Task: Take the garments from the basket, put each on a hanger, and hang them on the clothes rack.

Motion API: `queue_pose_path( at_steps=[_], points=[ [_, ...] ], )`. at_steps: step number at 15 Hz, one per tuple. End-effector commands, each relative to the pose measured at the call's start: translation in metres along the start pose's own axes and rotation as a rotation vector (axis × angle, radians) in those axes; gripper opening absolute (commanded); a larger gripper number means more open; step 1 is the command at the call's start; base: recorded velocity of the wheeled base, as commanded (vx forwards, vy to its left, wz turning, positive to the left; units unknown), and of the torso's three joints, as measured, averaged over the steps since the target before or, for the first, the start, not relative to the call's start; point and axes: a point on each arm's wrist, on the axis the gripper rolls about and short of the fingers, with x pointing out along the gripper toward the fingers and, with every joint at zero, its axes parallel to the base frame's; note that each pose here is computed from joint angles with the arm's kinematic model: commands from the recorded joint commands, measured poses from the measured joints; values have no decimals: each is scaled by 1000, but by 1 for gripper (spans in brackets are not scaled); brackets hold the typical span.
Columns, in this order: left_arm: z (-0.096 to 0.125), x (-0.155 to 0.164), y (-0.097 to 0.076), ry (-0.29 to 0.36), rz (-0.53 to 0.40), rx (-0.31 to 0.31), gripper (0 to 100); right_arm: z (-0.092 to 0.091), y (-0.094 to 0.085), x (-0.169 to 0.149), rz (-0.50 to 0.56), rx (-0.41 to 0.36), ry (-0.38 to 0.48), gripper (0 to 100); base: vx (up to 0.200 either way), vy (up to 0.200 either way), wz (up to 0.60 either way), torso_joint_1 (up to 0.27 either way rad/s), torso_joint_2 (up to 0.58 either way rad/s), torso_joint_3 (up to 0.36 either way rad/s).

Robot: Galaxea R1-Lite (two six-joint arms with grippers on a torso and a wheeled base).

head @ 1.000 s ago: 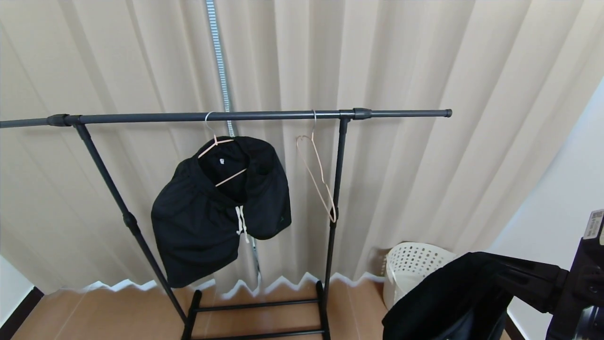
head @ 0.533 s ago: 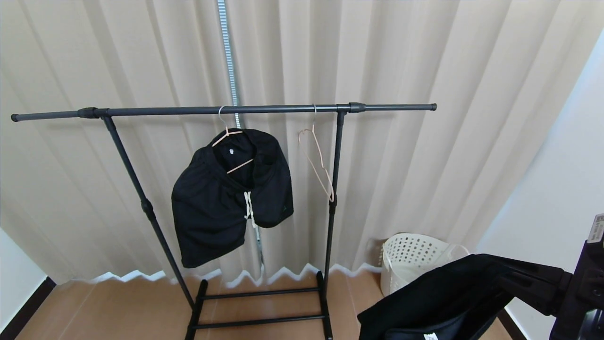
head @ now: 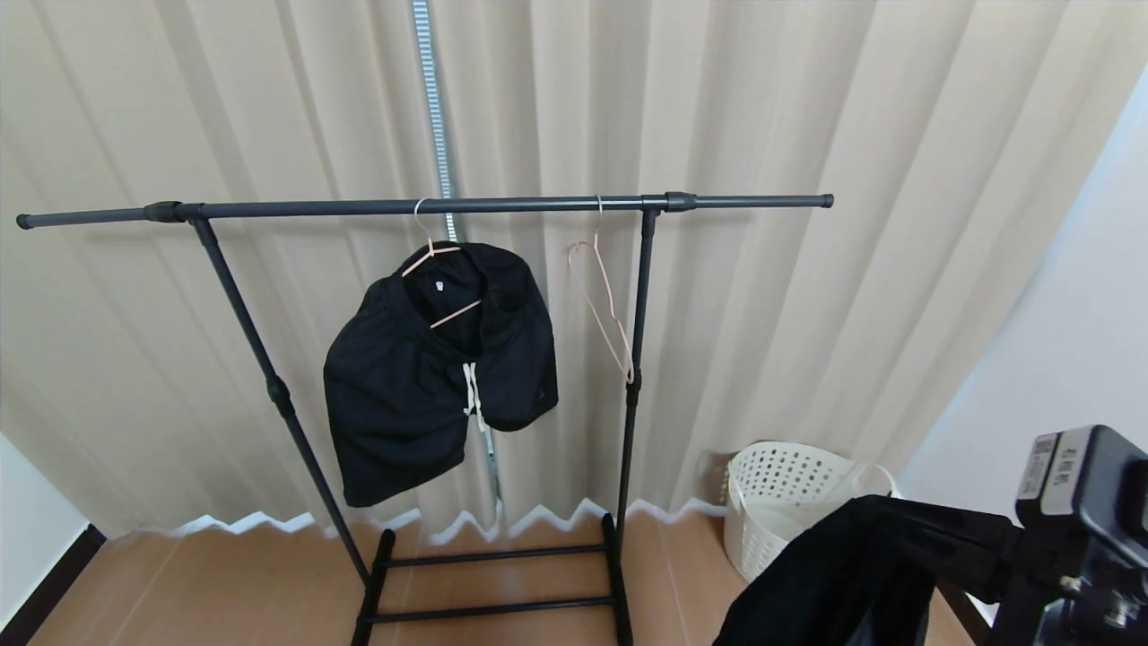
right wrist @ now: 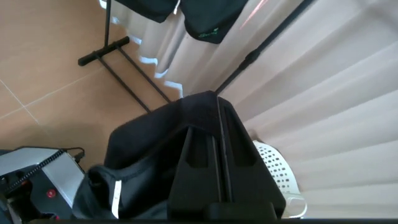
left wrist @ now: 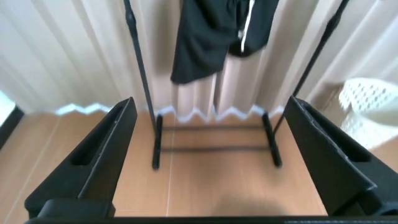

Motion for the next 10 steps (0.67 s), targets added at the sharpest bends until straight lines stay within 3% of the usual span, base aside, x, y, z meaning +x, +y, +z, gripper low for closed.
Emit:
queue_pose_path(
  at_steps=[1, 3, 6, 8, 10],
  points=[
    [10, 34, -4, 389, -65, 48, 100, 19, 3, 34, 25, 12, 41, 0, 0, 0, 0, 0, 0, 0],
    [32, 50, -10, 398, -144, 40, 100, 33, 0, 49, 9, 65, 47, 0, 0, 0, 0, 0, 0, 0],
    [70, 76, -33, 451, -265, -13, 100, 47, -2, 76, -120, 61, 102, 0, 0, 0, 0, 0, 0, 0],
    [100, 103, -77, 543, -384, -118, 100, 54, -1, 106, -207, 60, 144, 0, 0, 0, 0, 0, 0, 0],
    [113, 128, -115, 608, -431, -120, 100, 62, -1, 122, -238, 99, 106, 0, 0, 0, 0, 0, 0, 0]
  ],
)
